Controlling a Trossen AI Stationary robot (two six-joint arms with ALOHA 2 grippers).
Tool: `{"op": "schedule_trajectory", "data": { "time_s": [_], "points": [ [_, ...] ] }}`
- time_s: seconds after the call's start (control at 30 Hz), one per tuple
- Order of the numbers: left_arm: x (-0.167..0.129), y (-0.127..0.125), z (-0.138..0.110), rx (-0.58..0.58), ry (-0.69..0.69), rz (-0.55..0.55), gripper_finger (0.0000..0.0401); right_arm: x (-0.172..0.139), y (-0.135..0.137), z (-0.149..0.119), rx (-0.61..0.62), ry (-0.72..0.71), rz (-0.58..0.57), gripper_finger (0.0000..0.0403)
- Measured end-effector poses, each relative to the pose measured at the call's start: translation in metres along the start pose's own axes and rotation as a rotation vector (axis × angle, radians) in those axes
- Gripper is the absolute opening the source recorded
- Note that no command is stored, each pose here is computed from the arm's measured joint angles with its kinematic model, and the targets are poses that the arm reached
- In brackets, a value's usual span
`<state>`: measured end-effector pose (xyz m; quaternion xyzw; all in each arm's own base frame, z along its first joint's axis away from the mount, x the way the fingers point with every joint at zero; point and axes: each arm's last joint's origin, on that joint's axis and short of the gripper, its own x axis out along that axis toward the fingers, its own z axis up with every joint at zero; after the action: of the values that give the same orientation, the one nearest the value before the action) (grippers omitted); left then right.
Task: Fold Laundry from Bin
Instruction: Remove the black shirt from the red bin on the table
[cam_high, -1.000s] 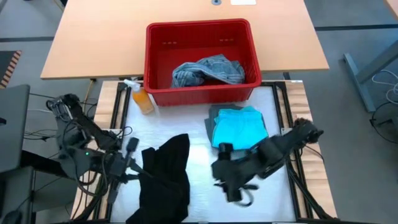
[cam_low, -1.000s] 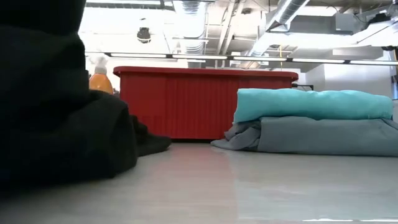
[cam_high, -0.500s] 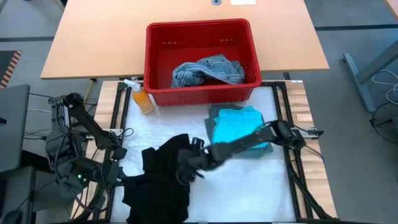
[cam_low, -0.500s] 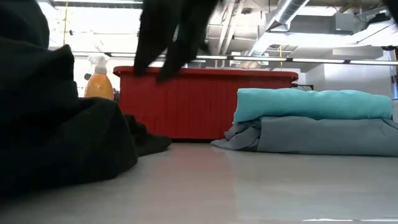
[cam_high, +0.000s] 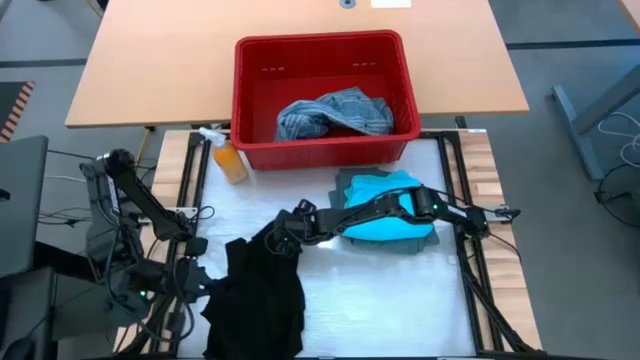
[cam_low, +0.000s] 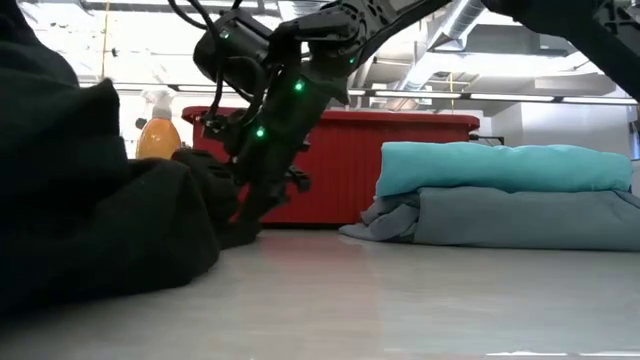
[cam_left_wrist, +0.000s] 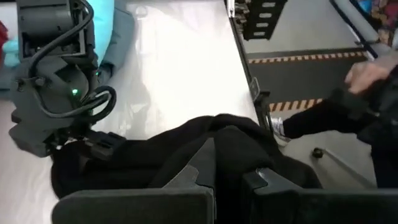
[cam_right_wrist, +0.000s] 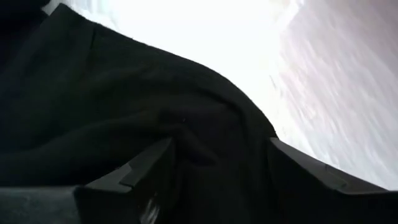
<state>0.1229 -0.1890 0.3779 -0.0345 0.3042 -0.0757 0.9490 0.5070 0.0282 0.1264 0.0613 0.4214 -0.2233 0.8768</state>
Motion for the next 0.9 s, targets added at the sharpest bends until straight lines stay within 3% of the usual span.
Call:
{"op": "schedule_trajectory", "data": {
  "time_s": [0.13,0.3,0.33,0.5,0.67,0.9],
  "points": [
    [0.009,0.000,-0.009,-0.013,-0.022,0.054,0.0000,0.000,0.000,-0.004,-0.066,0.046,0.009,0.0209],
    [0.030,0.001,-0.023,-0.018,-0.065,0.091,0.0000,-0.026,0.006,-0.006,-0.204,0.104,0.022,0.0043],
    [0.036,0.002,-0.025,-0.021,-0.070,0.096,0.0000,-0.033,0.007,-0.006,-0.230,0.114,0.023,0.0028],
    [0.066,0.014,-0.023,0.027,-0.113,0.107,0.0000,-0.093,0.006,0.009,-0.305,0.090,0.027,0.0046],
    [0.081,0.034,0.006,0.110,-0.168,-0.016,0.0000,-0.167,-0.005,0.028,-0.357,0.006,0.058,0.0032],
    [0.040,0.056,0.023,0.131,-0.291,-0.141,0.0000,-0.283,-0.050,0.030,-0.272,-0.185,-0.020,0.0031]
  ]
}}
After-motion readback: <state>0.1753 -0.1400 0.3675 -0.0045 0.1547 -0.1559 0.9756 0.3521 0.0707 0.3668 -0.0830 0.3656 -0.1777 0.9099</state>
